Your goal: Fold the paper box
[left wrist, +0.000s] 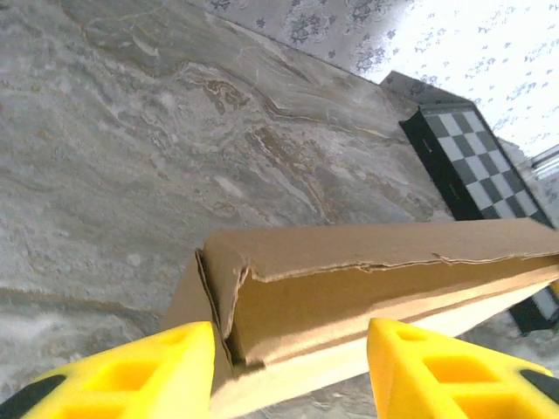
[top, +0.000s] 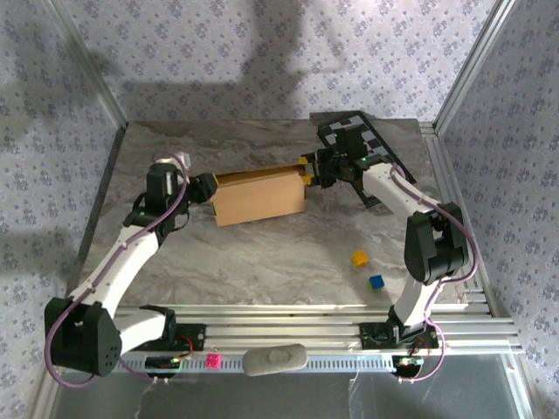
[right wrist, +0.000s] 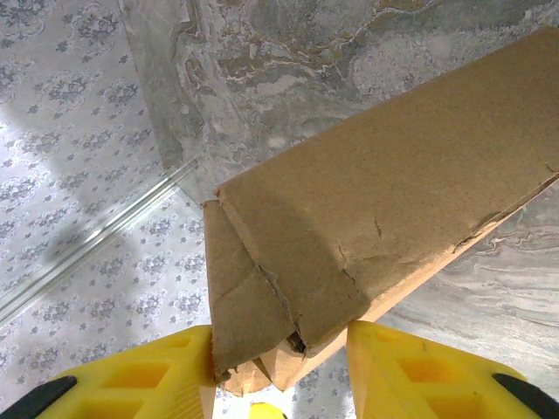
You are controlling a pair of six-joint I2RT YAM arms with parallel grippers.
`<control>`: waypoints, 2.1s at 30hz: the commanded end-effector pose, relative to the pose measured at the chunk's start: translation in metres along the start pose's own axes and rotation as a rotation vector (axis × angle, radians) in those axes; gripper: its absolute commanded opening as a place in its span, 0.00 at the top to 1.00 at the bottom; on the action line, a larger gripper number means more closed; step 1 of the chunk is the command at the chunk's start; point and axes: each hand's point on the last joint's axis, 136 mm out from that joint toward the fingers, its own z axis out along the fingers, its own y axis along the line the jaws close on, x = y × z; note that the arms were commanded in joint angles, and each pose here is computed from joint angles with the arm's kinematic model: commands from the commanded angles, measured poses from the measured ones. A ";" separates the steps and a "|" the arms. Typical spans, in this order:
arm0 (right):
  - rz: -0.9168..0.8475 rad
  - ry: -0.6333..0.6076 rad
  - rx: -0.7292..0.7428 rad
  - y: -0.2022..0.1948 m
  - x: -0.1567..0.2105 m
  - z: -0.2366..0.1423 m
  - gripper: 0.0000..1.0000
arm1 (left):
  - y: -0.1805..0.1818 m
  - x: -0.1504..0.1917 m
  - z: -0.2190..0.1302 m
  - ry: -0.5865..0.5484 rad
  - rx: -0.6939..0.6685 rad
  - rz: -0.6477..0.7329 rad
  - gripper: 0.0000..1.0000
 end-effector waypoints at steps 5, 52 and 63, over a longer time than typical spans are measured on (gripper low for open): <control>0.046 -0.029 0.089 -0.029 -0.006 0.002 0.57 | -0.002 -0.006 -0.037 0.024 -0.060 -0.281 0.32; 0.049 -0.028 0.097 -0.034 -0.005 0.002 0.58 | 0.013 -0.001 0.028 0.306 -0.062 -0.920 0.91; 0.052 -0.030 0.108 -0.038 -0.006 0.002 0.59 | 0.026 0.024 0.018 0.361 -0.142 -0.825 0.98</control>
